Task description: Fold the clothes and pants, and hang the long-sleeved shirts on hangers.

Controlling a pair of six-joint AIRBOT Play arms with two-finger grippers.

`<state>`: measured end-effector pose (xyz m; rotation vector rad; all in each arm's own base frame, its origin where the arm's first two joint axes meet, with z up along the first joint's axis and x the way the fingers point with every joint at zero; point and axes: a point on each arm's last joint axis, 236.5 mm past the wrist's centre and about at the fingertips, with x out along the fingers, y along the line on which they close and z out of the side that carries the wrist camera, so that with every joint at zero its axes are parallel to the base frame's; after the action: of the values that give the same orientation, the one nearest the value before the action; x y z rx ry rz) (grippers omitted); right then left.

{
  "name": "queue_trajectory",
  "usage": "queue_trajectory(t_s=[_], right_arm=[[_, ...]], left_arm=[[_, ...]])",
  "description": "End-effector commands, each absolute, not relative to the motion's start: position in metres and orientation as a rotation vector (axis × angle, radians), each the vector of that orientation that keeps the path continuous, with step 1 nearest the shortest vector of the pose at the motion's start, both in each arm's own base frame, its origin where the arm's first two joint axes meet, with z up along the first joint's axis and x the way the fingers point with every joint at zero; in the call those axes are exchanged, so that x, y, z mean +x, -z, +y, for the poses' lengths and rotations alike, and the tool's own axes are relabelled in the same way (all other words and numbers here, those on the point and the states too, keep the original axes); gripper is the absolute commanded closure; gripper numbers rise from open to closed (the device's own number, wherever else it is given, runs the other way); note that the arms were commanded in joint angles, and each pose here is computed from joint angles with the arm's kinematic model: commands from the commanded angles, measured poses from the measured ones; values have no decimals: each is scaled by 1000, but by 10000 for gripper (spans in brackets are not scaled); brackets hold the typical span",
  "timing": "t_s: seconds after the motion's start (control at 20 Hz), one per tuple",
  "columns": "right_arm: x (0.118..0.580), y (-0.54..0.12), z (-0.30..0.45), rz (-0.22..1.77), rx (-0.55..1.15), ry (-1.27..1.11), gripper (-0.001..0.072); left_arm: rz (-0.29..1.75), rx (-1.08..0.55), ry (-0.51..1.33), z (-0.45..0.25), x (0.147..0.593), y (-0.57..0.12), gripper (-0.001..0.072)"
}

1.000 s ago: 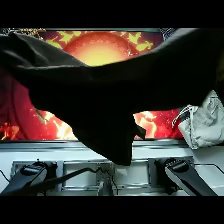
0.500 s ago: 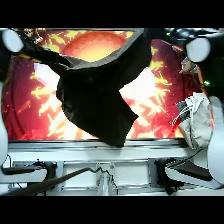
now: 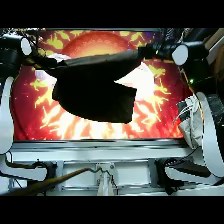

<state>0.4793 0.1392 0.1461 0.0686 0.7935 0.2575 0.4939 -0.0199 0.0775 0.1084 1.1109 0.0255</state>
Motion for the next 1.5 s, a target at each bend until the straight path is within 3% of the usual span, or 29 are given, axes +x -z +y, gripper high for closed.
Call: queue_trajectory(t_s=[0.0, 0.2, 0.5, 0.55, 0.6, 0.65, 0.7, 0.85, 1.0, 1.1, 1.2, 1.3, 1.45], right_arm=[[417, -79, 128, 1009, 39, -250, 705], [341, -25, 122, 1106, 94, -266, 706], [265, 26, 147, 1216, 159, -438, 700], [256, 31, 149, 1250, 163, -451, 573], [247, 34, 151, 1279, 155, -477, 349], [240, 34, 151, 1303, 139, -498, 225], [236, 35, 149, 1315, 124, -502, 217], [260, 33, 121, 1252, 137, -359, 218], [288, 34, 92, 1205, 311, -231, 213], [297, 38, 89, 1203, 423, -271, 187], [308, 42, 94, 1199, 573, -330, 187], [317, 44, 103, 1195, 715, -399, 188], [334, 50, 110, 1194, 799, -433, 193]], left_arm=[[1179, 130, -66, -16, 464, -68, 706], [1300, 156, -101, -8, 399, -31, 705], [1440, 111, -99, -8, 320, 48, 701], [1464, 96, -91, -11, 313, 55, 686], [1474, 90, -88, -12, 311, 57, 575], [1475, 94, -91, -11, 310, 56, 445], [1479, 101, -97, -9, 308, 54, 411], [1469, 120, -92, -6, 304, 42, 412], [1402, 108, -86, -7, 310, 27, 412], [1315, 53, -66, -17, 322, 12, 411], [1222, -68, 64, -57, 334, -4, 412], [1177, -87, 273, -104, 335, -15, 415], [1128, -170, 386, -145, 336, -27, 416]])
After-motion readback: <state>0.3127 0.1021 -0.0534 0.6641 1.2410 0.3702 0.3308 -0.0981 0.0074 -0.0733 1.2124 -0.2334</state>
